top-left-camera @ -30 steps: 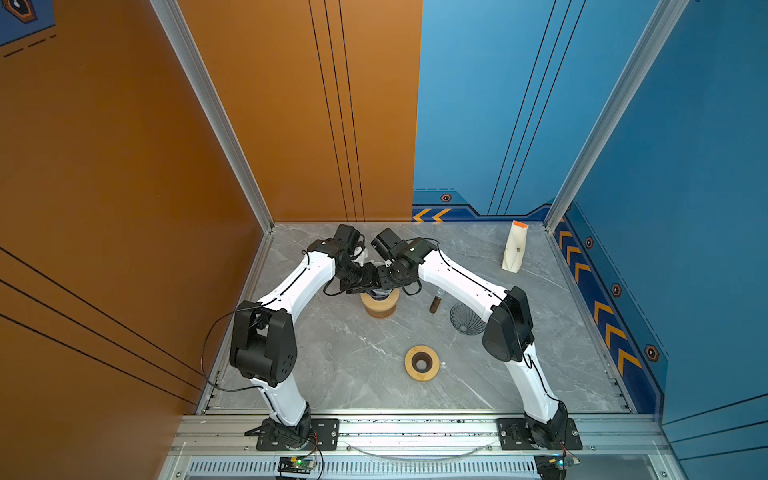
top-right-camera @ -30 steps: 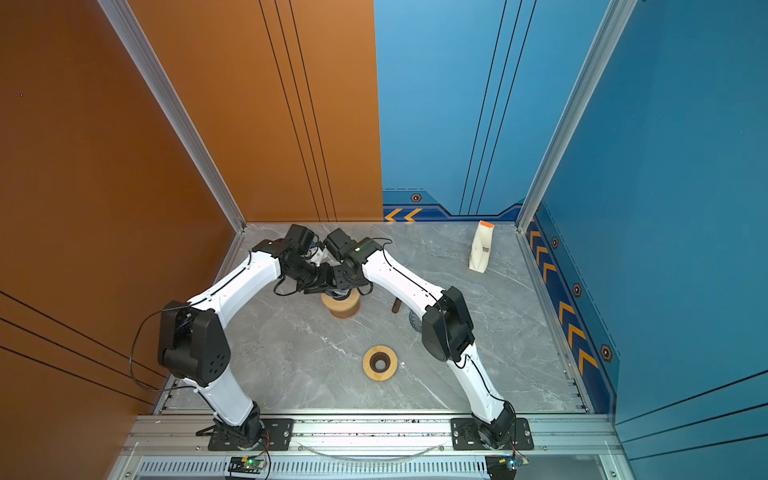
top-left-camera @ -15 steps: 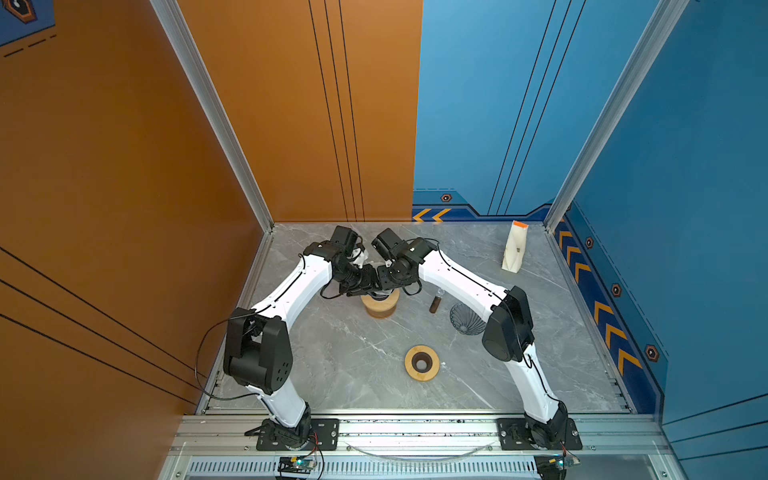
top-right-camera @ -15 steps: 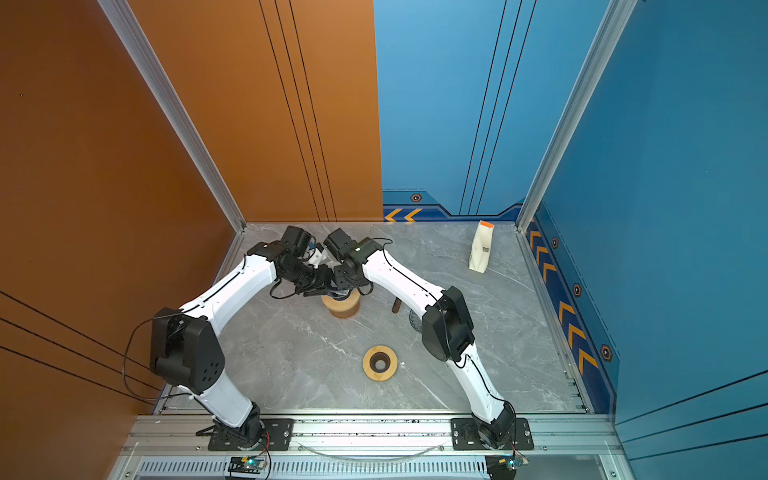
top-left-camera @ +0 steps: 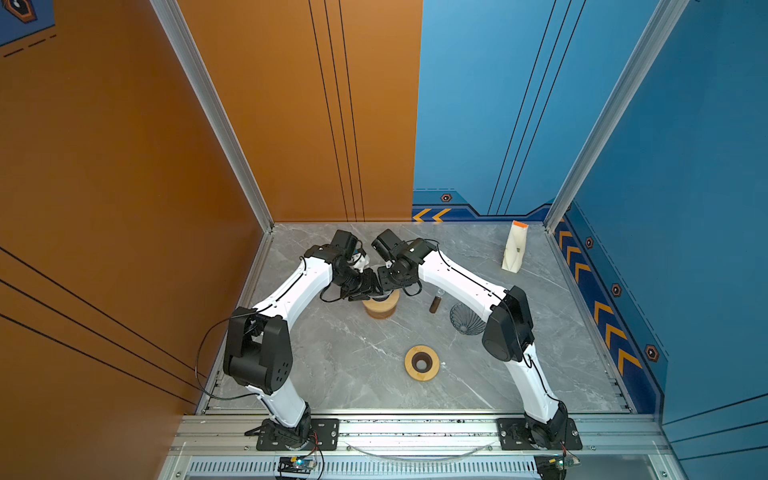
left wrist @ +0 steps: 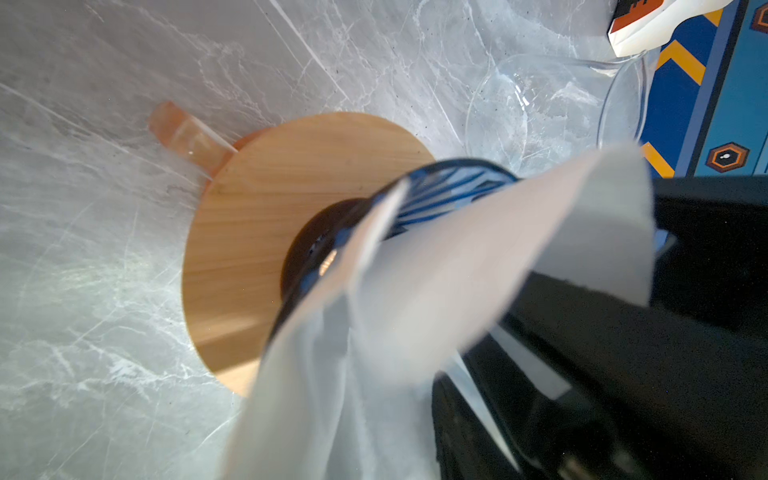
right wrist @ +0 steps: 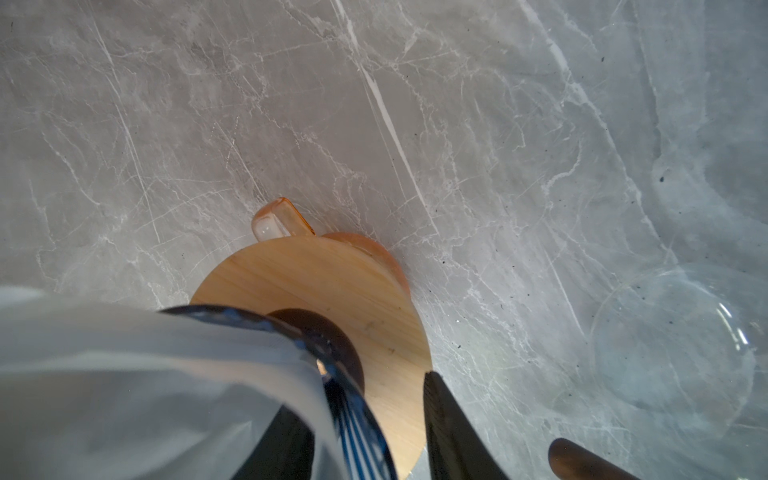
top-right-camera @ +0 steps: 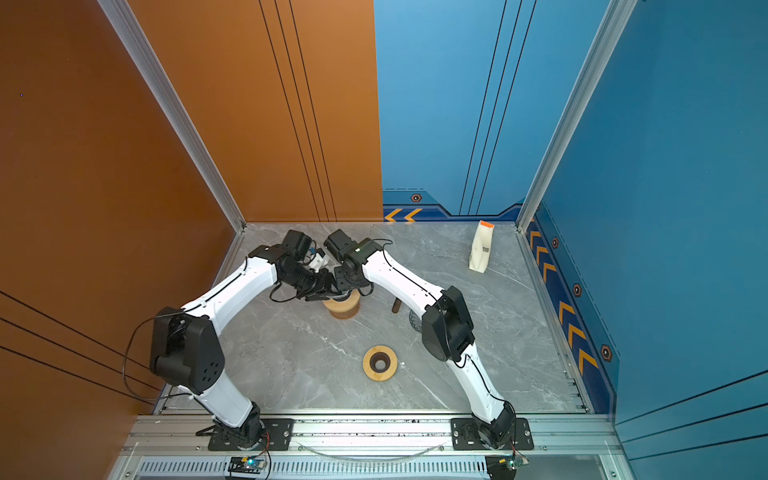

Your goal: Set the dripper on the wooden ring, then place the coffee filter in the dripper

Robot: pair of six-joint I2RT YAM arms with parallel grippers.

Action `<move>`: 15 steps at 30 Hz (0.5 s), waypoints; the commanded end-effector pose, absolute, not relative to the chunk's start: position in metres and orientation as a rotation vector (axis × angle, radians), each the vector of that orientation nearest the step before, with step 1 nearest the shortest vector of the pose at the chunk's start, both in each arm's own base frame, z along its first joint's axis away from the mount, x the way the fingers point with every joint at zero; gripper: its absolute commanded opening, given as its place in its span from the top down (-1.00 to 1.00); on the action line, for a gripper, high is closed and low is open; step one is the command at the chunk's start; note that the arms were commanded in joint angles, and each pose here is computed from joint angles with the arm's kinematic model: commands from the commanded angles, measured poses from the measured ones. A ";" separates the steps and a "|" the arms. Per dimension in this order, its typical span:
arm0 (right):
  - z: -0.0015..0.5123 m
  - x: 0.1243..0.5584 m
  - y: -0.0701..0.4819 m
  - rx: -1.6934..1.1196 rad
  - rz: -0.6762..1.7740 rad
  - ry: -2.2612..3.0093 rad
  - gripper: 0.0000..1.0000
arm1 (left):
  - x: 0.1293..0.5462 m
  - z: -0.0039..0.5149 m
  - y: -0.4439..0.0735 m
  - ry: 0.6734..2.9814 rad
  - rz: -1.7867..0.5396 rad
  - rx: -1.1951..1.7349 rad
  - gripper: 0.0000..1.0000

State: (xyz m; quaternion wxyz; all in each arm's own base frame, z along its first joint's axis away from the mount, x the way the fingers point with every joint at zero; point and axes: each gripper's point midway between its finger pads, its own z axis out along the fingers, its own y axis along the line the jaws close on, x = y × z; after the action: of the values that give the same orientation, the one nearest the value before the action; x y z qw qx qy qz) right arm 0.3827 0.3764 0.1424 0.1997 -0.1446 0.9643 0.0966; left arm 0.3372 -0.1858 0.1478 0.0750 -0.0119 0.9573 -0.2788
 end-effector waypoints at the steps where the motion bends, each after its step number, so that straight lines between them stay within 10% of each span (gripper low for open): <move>1: 0.146 0.377 0.369 -0.396 0.255 2.715 0.17 | 0.332 0.152 -0.187 2.872 -0.876 -0.039 0.04; 15: 0.165 0.379 0.371 -0.441 0.268 2.664 0.13 | 0.352 0.179 -0.153 2.755 -0.646 -0.114 -0.01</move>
State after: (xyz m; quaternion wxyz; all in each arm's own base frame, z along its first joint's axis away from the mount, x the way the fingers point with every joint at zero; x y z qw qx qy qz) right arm 0.3826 0.3765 0.1424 0.2001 -0.1478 0.9638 0.0959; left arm 0.3445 -0.1676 0.1638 0.1202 -0.0266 0.9608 -0.2482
